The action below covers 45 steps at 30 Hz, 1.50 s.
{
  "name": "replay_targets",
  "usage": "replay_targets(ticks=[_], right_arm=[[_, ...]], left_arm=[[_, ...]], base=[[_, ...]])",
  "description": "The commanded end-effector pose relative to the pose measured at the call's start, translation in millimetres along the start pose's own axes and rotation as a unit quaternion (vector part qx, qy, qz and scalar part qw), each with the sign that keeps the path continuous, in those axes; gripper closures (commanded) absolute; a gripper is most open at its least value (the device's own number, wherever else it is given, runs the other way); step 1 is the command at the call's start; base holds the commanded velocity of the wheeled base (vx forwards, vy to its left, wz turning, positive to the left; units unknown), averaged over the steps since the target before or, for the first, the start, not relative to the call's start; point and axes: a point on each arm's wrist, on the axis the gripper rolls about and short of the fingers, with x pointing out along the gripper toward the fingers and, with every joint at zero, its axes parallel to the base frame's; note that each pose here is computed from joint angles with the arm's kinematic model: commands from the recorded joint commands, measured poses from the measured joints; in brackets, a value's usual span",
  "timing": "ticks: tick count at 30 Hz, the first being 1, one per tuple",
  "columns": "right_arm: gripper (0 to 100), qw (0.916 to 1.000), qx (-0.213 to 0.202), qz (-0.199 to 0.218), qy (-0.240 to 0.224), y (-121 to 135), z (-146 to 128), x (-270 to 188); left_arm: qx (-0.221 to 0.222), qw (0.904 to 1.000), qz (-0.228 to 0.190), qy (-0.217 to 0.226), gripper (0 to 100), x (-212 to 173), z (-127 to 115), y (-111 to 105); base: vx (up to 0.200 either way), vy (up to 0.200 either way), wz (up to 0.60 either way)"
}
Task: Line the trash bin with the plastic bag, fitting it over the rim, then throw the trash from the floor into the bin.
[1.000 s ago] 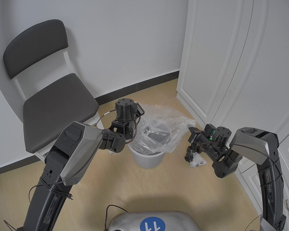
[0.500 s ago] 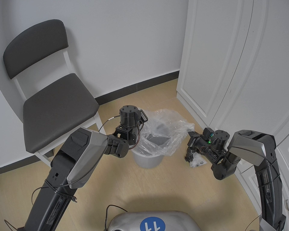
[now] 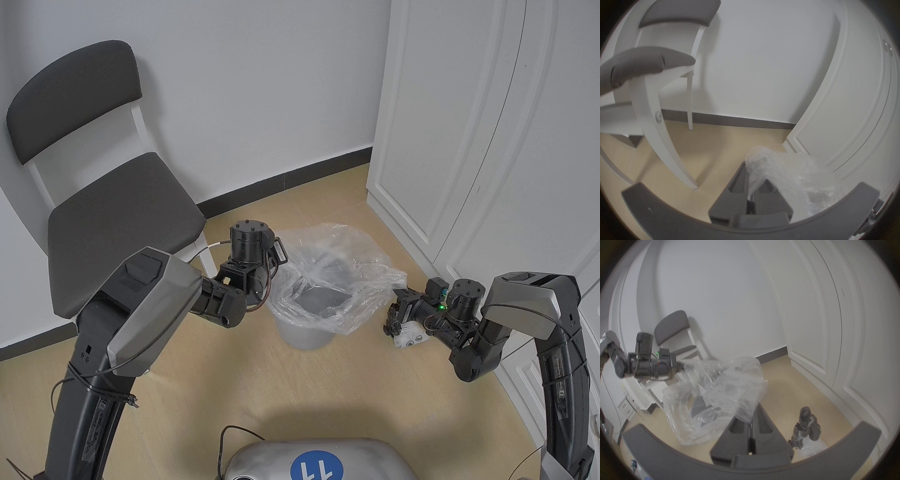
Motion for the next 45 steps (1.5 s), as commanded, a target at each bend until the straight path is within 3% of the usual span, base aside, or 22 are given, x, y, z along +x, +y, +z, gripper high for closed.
replay_targets(ticks=[1,11,20,21,33,40,41,45], right_arm=[[100,0.9999,-0.007,-0.001,0.013,-2,-6,-8],[100,0.9994,-0.016,-0.008,0.029,-10,-17,-11],[100,0.9991,-0.014,0.005,0.039,-5,-22,-13],[0,0.9991,-0.015,0.006,0.038,-5,-22,-12],[0,0.9985,-0.01,0.027,0.046,13,7,-38],[0,0.9974,-0.014,0.058,0.041,39,41,-68],[0,0.997,-0.017,0.067,0.034,49,56,-78],[0,0.9957,-0.012,0.063,0.068,71,87,-99]], left_arm=[[0.011,0.9998,0.014,-0.009,100,-8,22,8],[0.029,0.999,0.03,-0.018,100,-8,32,16],[0.041,0.9986,0.031,-0.012,100,-6,26,18],[0.041,0.9986,0.032,-0.012,100,-6,25,18],[0.043,0.9985,0.032,-0.007,100,-9,26,17],[0.055,0.9979,0.034,0.008,100,-25,34,17],[0.062,0.9974,0.035,0.013,100,-32,36,18],[0.077,0.996,0.038,0.024,100,-40,36,20]], base=[[0.0,0.0,0.0],[0.0,0.0,0.0],[0.0,0.0,0.0],[0.0,0.0,0.0],[0.0,0.0,0.0],[0.0,0.0,0.0],[0.0,0.0,0.0],[0.0,0.0,0.0]])
